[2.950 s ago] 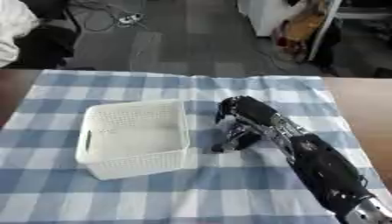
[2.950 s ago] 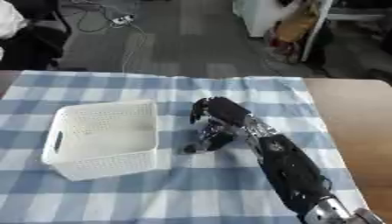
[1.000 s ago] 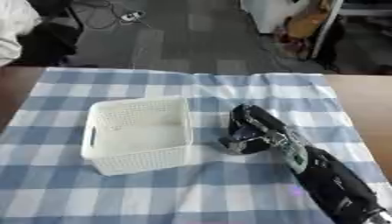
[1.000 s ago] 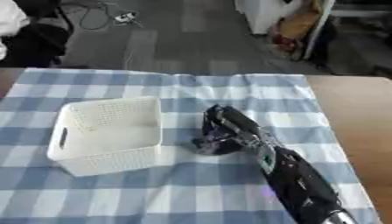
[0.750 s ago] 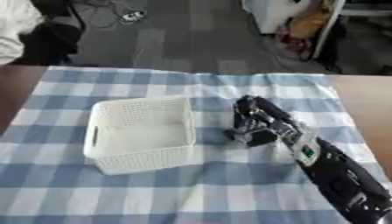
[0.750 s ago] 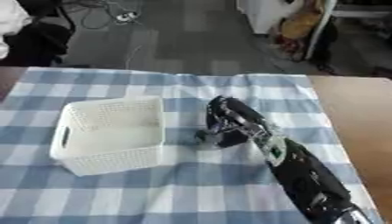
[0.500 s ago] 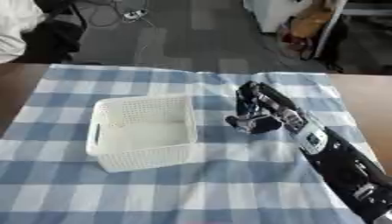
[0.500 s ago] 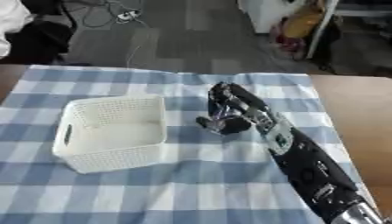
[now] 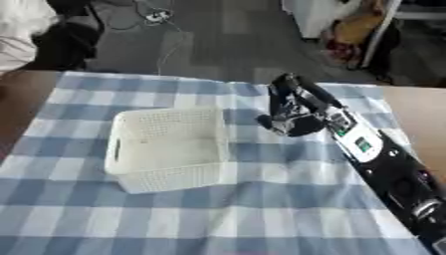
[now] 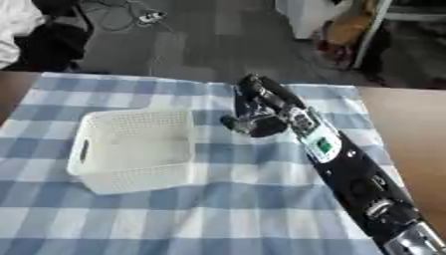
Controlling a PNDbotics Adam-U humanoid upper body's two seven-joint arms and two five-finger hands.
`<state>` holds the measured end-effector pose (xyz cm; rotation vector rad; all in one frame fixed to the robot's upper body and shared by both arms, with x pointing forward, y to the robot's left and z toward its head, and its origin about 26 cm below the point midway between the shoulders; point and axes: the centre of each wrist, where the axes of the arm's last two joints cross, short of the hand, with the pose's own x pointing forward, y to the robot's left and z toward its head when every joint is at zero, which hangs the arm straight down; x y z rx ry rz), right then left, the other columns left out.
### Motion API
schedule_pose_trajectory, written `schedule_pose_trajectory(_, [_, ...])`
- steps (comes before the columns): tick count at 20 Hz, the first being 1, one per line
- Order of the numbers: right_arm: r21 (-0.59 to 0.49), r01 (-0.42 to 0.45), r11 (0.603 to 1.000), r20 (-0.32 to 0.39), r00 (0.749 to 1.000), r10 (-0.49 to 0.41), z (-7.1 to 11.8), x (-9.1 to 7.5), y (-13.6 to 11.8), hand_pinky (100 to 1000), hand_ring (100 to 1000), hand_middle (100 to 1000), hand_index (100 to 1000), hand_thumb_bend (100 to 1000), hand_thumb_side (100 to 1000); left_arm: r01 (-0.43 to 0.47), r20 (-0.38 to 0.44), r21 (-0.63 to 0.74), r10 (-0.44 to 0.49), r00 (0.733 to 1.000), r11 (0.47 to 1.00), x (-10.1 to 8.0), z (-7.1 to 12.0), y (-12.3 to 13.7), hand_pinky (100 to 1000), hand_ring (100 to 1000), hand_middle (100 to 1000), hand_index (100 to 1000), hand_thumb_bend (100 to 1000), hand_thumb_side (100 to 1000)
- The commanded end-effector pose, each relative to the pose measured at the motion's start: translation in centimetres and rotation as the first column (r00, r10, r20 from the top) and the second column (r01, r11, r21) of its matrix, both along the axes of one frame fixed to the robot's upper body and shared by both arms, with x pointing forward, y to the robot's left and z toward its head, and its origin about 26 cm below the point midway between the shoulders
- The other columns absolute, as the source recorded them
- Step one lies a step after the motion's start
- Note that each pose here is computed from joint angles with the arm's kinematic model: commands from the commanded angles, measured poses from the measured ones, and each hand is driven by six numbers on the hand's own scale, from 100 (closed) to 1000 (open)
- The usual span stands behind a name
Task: Pick up objects on the table and place them in the box.
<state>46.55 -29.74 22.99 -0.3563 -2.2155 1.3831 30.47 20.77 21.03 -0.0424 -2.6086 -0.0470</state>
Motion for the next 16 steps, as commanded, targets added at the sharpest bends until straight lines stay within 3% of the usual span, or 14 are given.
schedule_pose_trajectory(1, [-0.008,-0.060,0.998,0.042,0.997,0.060,2.2,0.1,1.7,100,100,100,119,373,445,0.012,0.027,0.012,-0.012,1.000,1.000,-0.1,0.8,0.1,767,615,949,745,104,880])
schedule_pose_trajectory(16, [-0.031,-0.170,0.985,0.080,0.982,0.172,4.3,0.6,5.7,100,100,100,116,364,449,0.053,0.064,-0.008,-0.053,0.997,0.999,0.0,1.7,-0.9,763,616,945,745,110,876])
